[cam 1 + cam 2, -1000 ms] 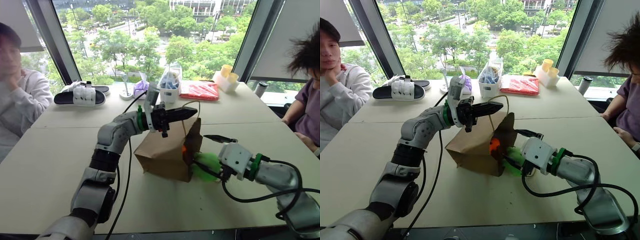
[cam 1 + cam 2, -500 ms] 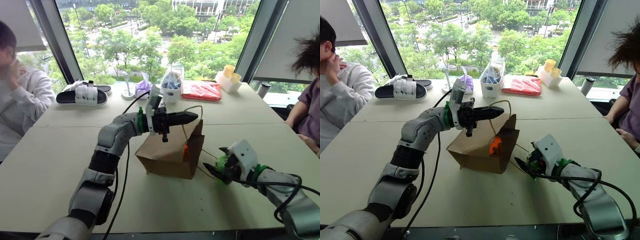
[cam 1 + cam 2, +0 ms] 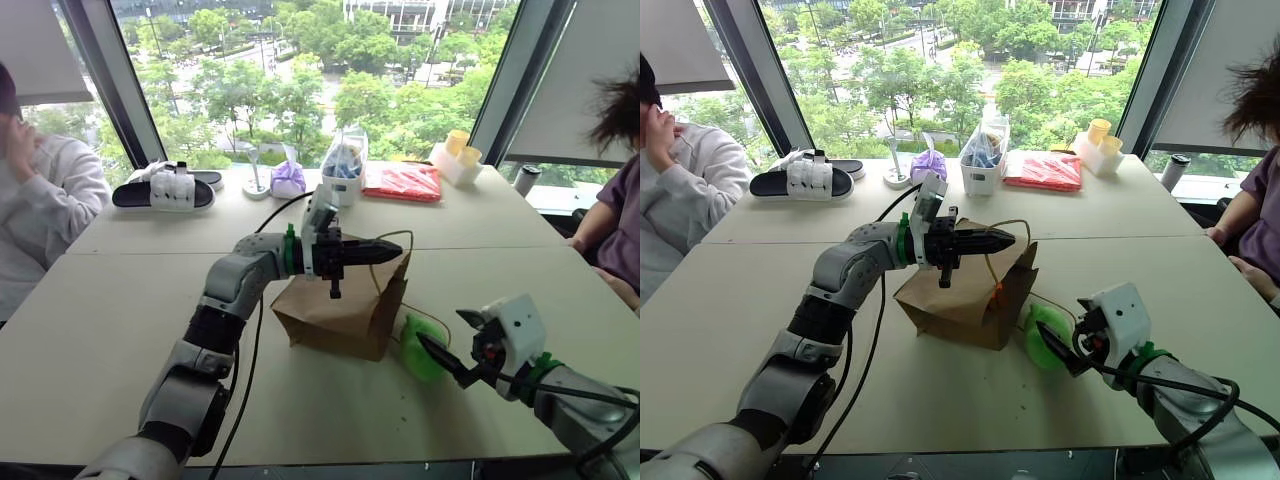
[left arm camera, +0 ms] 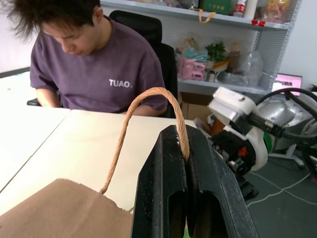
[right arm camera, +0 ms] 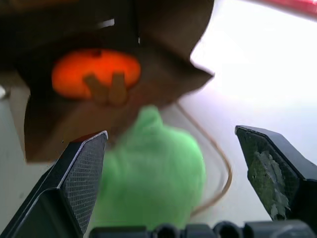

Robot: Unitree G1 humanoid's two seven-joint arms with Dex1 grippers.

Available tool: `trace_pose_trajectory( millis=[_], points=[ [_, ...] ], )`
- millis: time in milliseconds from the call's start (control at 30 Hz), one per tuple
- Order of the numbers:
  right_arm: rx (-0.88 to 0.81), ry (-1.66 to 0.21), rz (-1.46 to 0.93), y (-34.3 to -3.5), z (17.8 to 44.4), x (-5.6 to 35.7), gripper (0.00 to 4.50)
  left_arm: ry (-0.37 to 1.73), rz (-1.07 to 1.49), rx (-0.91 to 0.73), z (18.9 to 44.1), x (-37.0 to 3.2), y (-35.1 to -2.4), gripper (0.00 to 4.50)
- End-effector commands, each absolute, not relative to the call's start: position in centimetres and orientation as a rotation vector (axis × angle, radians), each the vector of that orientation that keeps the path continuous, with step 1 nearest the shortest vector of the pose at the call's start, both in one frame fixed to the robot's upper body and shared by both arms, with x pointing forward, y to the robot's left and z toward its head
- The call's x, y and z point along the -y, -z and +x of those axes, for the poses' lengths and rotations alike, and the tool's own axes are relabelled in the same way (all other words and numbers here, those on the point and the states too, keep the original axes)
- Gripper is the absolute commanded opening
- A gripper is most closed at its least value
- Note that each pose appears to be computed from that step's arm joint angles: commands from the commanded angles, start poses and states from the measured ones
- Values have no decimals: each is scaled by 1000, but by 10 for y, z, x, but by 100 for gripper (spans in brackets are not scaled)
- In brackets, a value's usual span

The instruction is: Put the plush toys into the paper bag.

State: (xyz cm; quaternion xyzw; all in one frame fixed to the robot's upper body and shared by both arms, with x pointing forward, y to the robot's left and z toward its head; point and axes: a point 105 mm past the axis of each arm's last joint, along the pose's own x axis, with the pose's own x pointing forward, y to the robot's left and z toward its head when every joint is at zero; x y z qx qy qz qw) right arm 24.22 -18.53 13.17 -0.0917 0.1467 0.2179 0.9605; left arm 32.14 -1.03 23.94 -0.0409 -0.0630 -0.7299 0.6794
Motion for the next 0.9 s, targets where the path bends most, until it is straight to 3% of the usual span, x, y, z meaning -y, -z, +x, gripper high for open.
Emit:
trace_pose_trajectory(
  millis=[33,167,267,500,600,767,900],
  points=[
    [-309,-482,-188,-128,238,170,447,1656,-75,196,319,13,-252,0],
    [-362,-456,-236,-113,241,172,447,1657,-78,197,319,14,-253,0],
    [-352,-459,-250,-114,244,172,366,1655,-78,198,319,13,-253,0],
    [-346,-486,-254,-114,243,169,13,1649,-80,199,319,12,-253,0],
    [-292,-486,-254,-125,245,172,5,1649,-84,201,319,11,-254,0],
    [-51,-585,-189,-177,246,164,5,1651,-122,201,320,10,-259,0],
    [-36,-648,-203,-183,248,155,5,1688,-170,191,315,9,-264,0]
  ],
)
